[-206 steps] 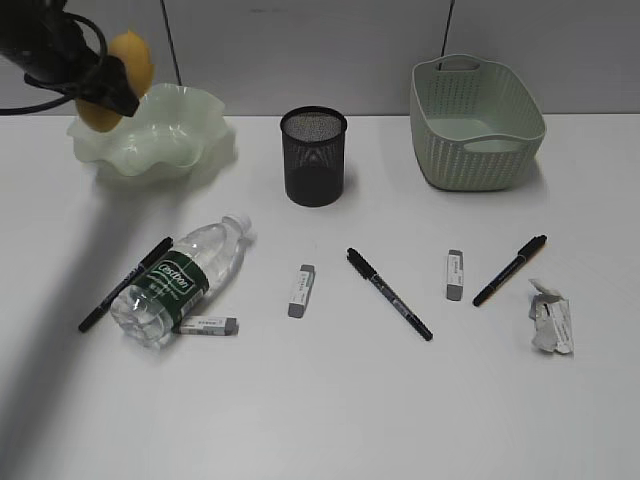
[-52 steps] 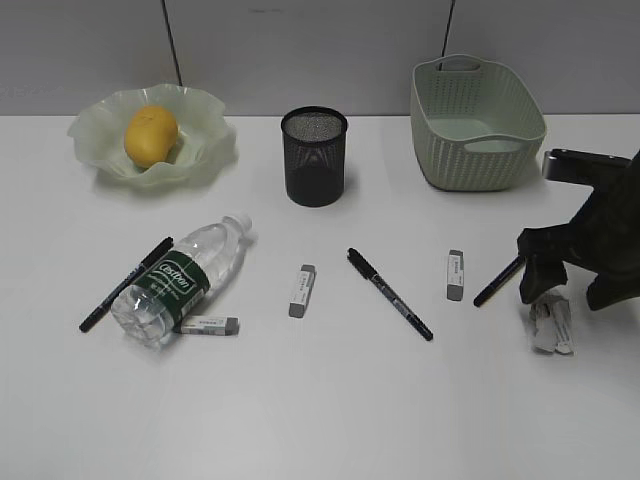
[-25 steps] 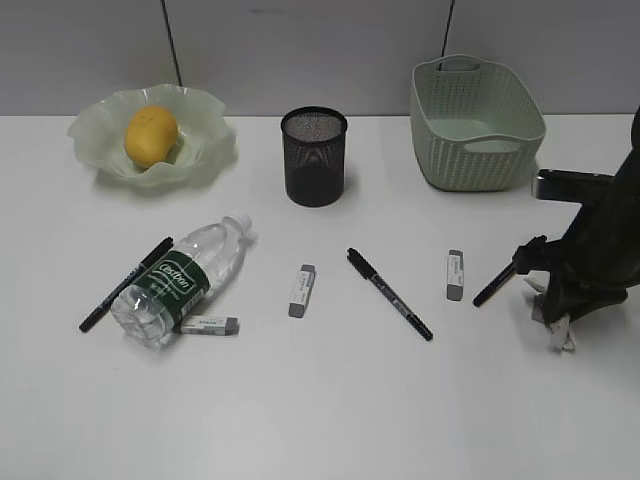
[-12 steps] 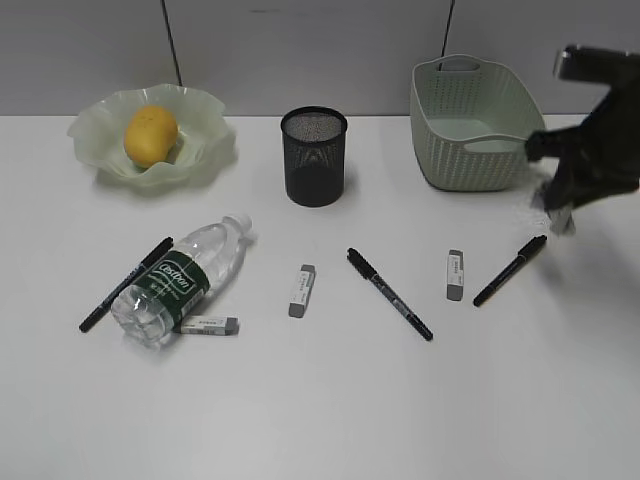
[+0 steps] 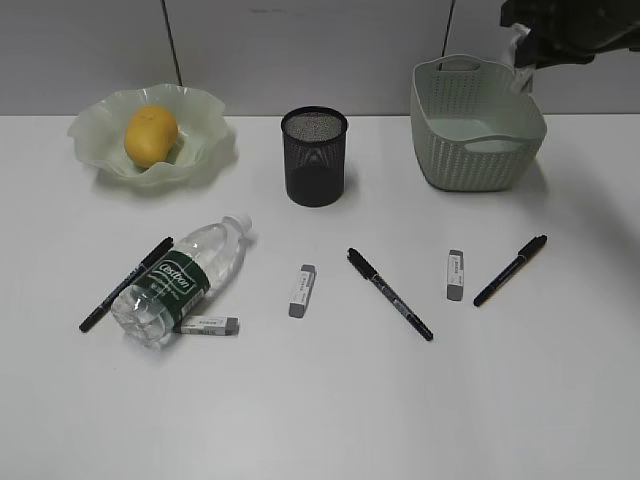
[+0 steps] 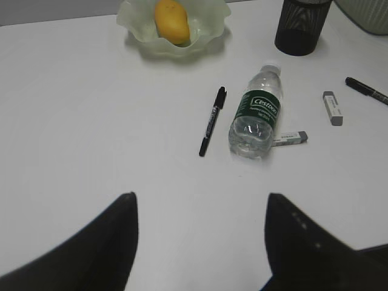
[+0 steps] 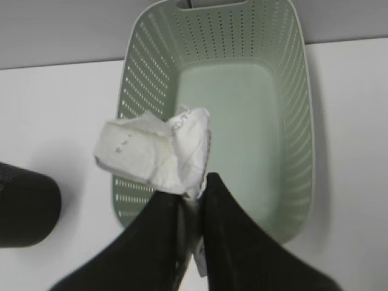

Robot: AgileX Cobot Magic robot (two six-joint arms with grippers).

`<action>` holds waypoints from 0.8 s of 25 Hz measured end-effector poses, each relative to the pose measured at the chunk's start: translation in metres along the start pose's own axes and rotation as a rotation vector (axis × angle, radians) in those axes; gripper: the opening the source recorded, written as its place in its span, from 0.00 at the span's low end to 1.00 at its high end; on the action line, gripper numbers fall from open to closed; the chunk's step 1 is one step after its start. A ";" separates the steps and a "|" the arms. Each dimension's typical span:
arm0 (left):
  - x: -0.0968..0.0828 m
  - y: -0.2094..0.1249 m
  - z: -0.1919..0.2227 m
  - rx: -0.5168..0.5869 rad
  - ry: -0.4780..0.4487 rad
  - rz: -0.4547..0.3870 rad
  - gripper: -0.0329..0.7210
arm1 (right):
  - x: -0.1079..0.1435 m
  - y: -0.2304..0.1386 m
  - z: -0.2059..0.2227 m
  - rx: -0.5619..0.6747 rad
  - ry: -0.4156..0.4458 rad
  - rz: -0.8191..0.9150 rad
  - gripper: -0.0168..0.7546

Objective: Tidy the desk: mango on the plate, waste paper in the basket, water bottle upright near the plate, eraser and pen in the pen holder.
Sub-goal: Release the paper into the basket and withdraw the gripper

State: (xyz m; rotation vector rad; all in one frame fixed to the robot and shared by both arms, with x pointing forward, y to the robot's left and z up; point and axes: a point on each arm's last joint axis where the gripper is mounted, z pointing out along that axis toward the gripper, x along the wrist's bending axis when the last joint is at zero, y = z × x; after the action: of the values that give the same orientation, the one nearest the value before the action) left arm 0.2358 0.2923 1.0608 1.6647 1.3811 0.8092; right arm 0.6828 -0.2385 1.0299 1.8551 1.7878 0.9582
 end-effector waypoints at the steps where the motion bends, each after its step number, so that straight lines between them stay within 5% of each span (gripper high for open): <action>1: 0.000 0.000 0.000 0.000 0.000 0.000 0.70 | -0.001 0.001 0.008 -0.012 -0.002 0.001 0.15; 6: 0.000 0.000 0.000 0.000 0.000 0.000 0.70 | -0.008 -0.008 0.051 -0.009 -0.016 0.009 0.22; 11: 0.000 0.000 0.000 0.000 0.000 0.000 0.70 | -0.011 -0.015 0.065 -0.003 -0.021 0.009 0.70; 13: 0.000 0.000 0.000 0.000 0.000 0.000 0.70 | -0.011 -0.014 0.064 -0.009 -0.019 0.007 0.81; 20: 0.000 0.000 0.000 0.000 0.000 0.000 0.70 | -0.001 0.002 0.049 0.116 0.009 -0.054 0.74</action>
State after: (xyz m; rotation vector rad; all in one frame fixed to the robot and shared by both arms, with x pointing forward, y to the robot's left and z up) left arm 0.2358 0.2923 1.0608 1.6647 1.3811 0.8092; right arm 0.7186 -0.2315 0.9977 1.8631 1.9262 0.8615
